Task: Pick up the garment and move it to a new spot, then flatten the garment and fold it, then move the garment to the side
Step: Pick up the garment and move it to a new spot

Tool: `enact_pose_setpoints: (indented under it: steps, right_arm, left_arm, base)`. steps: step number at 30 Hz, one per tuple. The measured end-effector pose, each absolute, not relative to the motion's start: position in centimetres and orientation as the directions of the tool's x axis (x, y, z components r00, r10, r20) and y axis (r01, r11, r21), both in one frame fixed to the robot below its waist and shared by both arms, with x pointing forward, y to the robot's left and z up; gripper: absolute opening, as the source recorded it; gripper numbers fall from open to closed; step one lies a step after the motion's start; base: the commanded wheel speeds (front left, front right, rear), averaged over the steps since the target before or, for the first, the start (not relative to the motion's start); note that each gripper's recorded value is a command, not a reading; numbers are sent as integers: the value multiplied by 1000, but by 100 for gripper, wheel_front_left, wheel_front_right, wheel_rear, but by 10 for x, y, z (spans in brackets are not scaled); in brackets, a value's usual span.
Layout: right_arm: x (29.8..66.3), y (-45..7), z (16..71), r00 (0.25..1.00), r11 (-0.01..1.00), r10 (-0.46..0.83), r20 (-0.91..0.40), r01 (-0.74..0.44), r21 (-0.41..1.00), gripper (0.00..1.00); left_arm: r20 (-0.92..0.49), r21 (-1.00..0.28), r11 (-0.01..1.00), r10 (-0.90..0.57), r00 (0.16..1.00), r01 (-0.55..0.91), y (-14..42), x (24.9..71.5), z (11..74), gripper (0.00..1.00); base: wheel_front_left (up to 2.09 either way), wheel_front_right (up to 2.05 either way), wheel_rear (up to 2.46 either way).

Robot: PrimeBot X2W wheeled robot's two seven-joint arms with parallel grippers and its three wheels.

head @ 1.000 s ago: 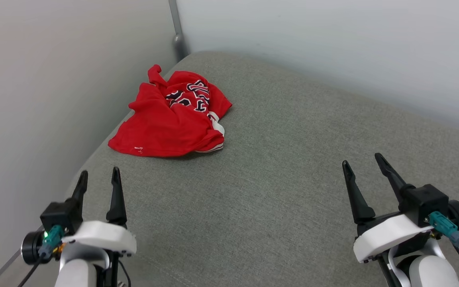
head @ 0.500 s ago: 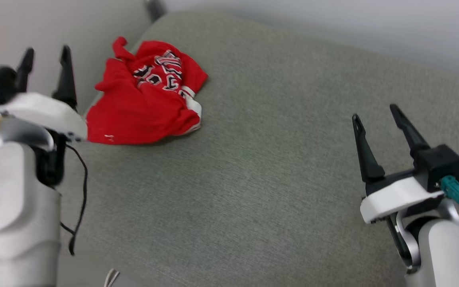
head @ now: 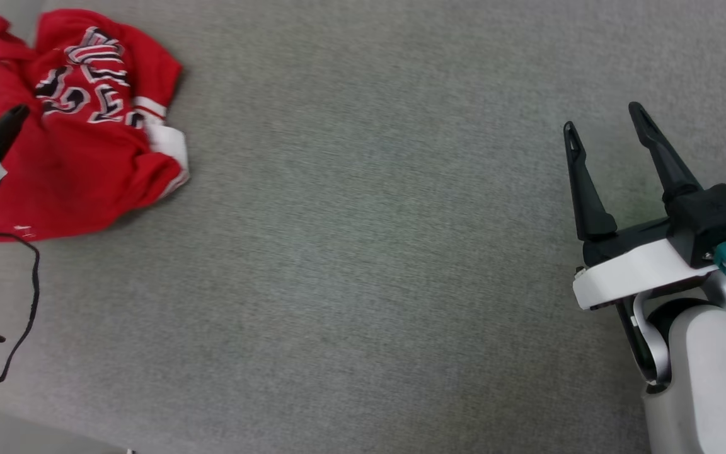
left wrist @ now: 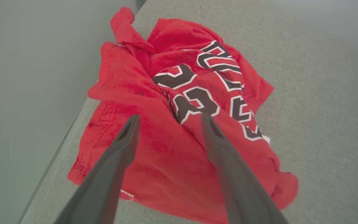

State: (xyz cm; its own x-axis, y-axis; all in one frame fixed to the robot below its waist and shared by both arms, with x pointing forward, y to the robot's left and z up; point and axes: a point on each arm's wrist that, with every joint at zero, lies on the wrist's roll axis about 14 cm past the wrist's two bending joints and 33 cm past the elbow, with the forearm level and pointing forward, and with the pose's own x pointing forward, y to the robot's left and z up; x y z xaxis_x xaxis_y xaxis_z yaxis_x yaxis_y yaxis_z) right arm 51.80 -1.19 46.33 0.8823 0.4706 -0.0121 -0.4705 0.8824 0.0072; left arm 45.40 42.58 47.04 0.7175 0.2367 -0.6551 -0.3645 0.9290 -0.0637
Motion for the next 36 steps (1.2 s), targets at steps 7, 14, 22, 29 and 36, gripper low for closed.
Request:
enact_pose_setpoints:
  steps: [7, 14, 22, 29, 36]
  right_arm:
    - [525, -40, 431, 909, 912, 411, -72, -411, 11, 100]
    - [530, -53, 419, 919, 923, 383, -92, -385, 0, 100]
    - [531, -58, 432, 927, 929, 369, -62, -371, -14, 100]
    - [520, -56, 458, 926, 926, 377, -17, -377, -4, 100]
    - [503, -63, 485, 932, 933, 360, 30, -361, 9, 100]
  left_arm:
    - [-819, -142, 906, 118, 562, -398, 405, 459, 401, 100]
    - [-865, -210, 869, 48, 500, -448, 388, 460, 362, 76]
    - [-848, -214, 872, 57, 526, -440, 385, 463, 367, 0]
    - [-660, -54, 937, 227, 716, -346, 415, 487, 443, 0]
    - [-333, 33, 965, 256, 907, -261, 410, 512, 544, 0]
  base:
    - [0, 0, 0]
    - [0, 0, 0]
    - [0, 0, 0]
    - [0, 0, 0]
    - [0, 0, 0]
